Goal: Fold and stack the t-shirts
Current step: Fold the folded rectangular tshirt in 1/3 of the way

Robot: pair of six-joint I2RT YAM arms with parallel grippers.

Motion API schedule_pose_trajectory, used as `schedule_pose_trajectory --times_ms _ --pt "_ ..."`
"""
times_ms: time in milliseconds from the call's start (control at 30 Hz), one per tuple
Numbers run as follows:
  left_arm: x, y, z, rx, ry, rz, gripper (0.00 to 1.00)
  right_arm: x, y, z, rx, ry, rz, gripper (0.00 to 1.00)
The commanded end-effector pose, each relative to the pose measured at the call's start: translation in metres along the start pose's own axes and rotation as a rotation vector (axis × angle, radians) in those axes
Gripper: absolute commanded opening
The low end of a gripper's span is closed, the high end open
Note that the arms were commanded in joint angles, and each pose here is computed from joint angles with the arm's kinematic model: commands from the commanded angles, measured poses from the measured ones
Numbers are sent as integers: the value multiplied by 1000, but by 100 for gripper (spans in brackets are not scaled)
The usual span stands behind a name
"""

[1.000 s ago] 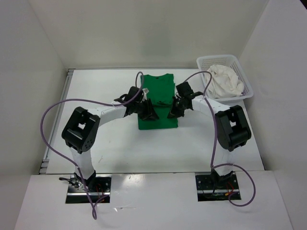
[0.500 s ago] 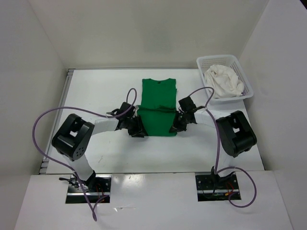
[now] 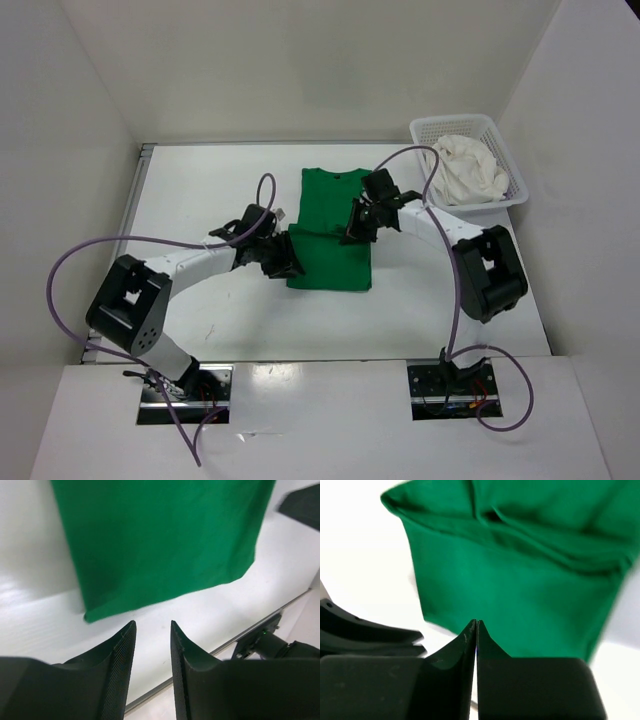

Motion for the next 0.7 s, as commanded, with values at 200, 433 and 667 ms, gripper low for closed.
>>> schedule_pose_trajectory --times_ms 200,433,667 --pt "18 43 -5 1 -25 32 41 20 42 14 22 -85 32 2" --pt "9 44 16 53 -34 38 41 68 62 -2 -85 -97 -55 2" --pt "10 12 -3 11 1 -25 47 91 71 -20 -134 -77 -87 2"
Point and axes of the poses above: each gripper's point midway between its finger pads, its own y axis out along the fingers, its own z axis along the line the jaws close on, x = y × z, the point moved 6 cm from there along -y, back along the fingers, and after that the axes turned 15 degrees about -y, right-handed, at the moved point
